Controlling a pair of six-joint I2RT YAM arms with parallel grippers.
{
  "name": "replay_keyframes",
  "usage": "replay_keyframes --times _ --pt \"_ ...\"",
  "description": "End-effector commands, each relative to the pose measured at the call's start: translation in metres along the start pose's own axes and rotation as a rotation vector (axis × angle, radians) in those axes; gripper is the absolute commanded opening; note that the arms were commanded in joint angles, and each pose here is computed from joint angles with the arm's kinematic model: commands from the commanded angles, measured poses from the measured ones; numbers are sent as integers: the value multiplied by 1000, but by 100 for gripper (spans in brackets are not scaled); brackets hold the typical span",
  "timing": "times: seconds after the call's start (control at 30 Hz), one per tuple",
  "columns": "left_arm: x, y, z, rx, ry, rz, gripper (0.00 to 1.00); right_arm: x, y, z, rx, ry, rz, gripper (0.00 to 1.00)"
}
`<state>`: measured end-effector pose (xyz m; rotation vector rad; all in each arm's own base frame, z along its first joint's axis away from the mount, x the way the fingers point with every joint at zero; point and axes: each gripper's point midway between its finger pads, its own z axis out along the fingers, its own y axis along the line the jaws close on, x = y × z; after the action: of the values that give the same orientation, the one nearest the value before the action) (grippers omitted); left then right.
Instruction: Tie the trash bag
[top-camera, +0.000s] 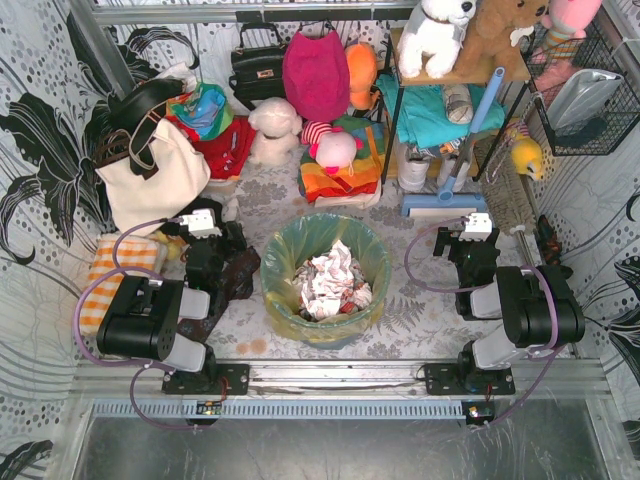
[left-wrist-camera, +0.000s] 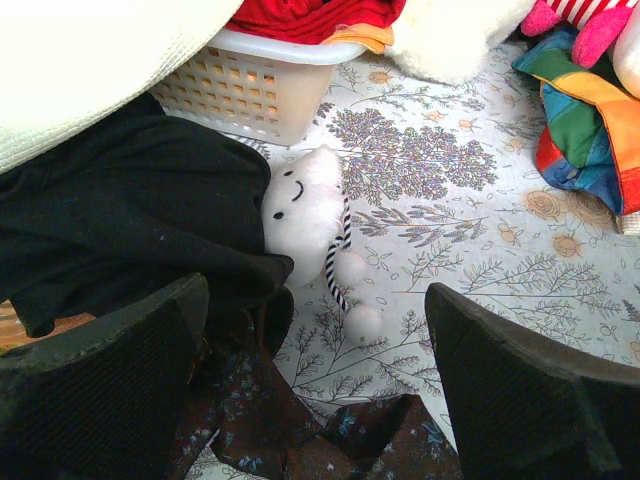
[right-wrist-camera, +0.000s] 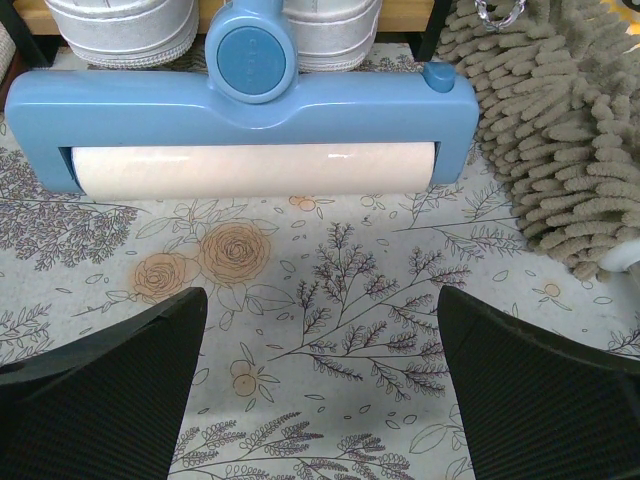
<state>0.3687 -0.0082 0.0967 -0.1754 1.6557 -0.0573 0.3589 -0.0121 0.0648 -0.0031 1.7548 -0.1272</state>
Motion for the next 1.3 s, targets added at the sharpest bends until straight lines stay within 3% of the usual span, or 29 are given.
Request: replay_keyframes --times 0.0,1.27 --pt "-13 0 4 2 -47 -3 98 -6 0 4 3 -17 24 97" --pt "-13 1 4 -4 -47 -10 98 -7 0 4 2 -20 25 97"
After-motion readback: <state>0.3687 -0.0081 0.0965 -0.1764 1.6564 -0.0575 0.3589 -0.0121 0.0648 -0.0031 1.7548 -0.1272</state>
